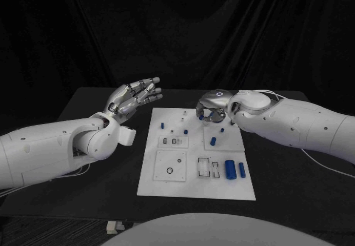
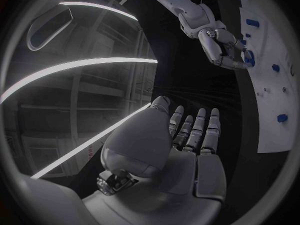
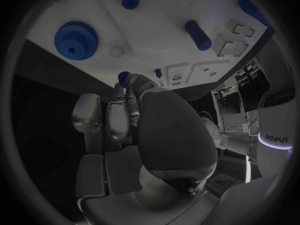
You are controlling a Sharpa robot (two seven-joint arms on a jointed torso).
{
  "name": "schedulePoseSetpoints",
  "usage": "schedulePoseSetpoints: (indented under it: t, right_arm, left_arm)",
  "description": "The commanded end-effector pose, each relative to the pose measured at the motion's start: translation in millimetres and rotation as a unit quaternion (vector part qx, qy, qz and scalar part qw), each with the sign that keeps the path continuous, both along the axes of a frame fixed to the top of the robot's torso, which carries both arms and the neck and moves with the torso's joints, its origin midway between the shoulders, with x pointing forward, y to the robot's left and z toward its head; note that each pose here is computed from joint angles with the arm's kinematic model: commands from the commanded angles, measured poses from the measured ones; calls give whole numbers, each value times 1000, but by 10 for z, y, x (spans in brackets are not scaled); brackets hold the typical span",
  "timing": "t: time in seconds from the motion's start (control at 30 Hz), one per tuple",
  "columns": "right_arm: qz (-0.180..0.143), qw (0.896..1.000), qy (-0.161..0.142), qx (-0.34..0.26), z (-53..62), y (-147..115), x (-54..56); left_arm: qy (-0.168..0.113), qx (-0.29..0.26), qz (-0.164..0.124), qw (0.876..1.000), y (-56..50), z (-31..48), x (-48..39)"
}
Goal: Assemble the parts on the task board
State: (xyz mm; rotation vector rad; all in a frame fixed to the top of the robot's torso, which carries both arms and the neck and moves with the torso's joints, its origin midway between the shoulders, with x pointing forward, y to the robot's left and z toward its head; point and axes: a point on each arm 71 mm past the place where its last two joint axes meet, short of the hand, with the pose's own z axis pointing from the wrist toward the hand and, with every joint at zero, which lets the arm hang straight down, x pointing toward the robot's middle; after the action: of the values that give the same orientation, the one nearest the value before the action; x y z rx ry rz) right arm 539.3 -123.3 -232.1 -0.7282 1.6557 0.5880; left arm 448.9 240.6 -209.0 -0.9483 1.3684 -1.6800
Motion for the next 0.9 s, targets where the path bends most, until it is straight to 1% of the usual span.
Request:
schedulePoseSetpoints:
  t: [0.03, 0.2, 0.37, 0.43, 0.67, 0.9]
  right_arm:
    - [13, 1000, -18, 5, 142, 48, 26]
    - [15, 999, -27, 6, 322, 100, 93]
    - [14, 999, -36, 5, 452, 171, 170]
    - [12, 999, -39, 4, 486, 187, 198]
    - [3, 999, -42, -3, 536, 213, 276]
    - [-2, 999, -42, -9, 535, 264, 330]
  left_arm:
    - [-23, -13, 0, 1000, -15, 57, -40]
    - [-28, -16, 3, 999, -15, 111, -104]
    - [-33, -17, 8, 999, 9, 182, -168]
    - [-34, -17, 10, 999, 14, 204, -187]
    - [-38, -18, 9, 999, -2, 249, -214]
    - [-41, -18, 11, 999, 3, 265, -213]
